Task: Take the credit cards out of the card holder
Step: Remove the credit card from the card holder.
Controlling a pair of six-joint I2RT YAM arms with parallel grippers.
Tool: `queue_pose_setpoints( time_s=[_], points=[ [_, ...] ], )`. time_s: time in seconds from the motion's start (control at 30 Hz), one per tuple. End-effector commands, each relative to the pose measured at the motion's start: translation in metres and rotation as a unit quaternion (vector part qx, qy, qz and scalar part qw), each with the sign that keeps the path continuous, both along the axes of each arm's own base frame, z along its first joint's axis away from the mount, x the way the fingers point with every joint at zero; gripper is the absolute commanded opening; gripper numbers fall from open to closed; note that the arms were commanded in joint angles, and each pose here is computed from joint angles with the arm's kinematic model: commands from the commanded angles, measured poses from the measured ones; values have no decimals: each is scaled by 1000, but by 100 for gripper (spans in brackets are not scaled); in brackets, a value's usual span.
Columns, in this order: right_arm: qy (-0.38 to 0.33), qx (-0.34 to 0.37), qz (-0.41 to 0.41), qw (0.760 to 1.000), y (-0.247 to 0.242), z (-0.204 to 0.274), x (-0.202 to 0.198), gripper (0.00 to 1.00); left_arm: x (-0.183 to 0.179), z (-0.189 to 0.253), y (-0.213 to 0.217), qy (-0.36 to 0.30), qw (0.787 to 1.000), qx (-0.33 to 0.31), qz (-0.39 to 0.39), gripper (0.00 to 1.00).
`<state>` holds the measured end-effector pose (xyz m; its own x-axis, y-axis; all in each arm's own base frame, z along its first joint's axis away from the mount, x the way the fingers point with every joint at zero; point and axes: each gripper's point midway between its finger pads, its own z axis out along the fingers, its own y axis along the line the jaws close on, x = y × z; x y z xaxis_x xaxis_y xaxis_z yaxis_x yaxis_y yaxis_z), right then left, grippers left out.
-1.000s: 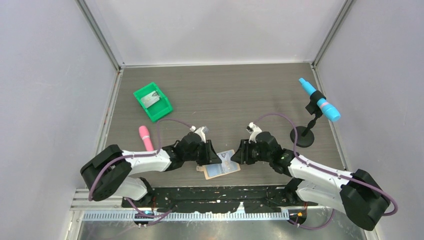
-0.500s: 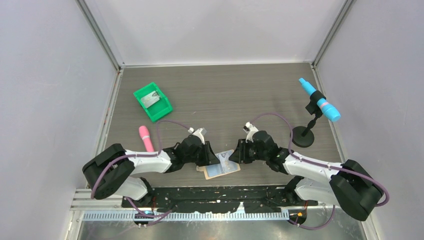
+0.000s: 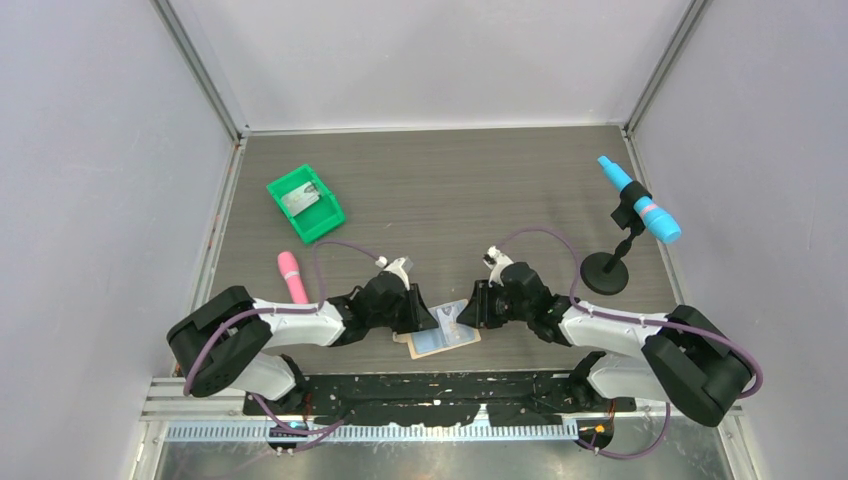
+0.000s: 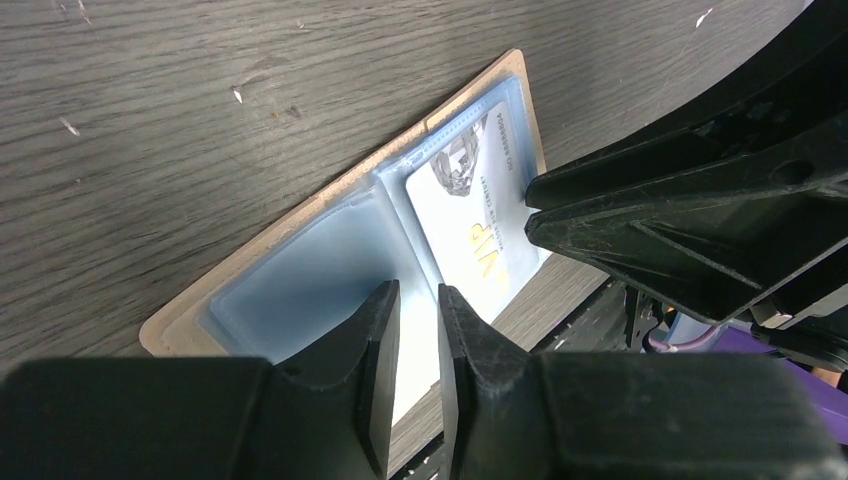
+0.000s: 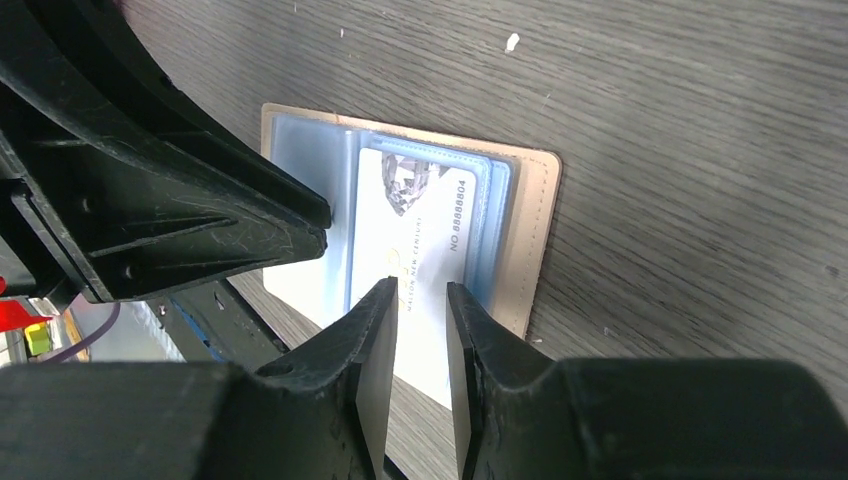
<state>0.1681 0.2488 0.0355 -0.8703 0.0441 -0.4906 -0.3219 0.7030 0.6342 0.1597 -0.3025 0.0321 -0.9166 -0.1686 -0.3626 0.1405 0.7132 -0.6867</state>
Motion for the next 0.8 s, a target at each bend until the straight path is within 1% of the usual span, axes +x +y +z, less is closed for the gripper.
queue_pose_setpoints(
  time_s=[0.0,0.4,0.77],
  points=[
    [-9,10,-7,1000,2,2,5,31,5,0,4,-15,1000,14,10,22],
    [-2,1,-9,1000,-3,-5,0,30,4,8,-3,-20,1000,2,1,22],
    [15,12,-13,1000,-4,-9,-6,29,7,23,-12,-40,999,-19,2,22]
  ],
)
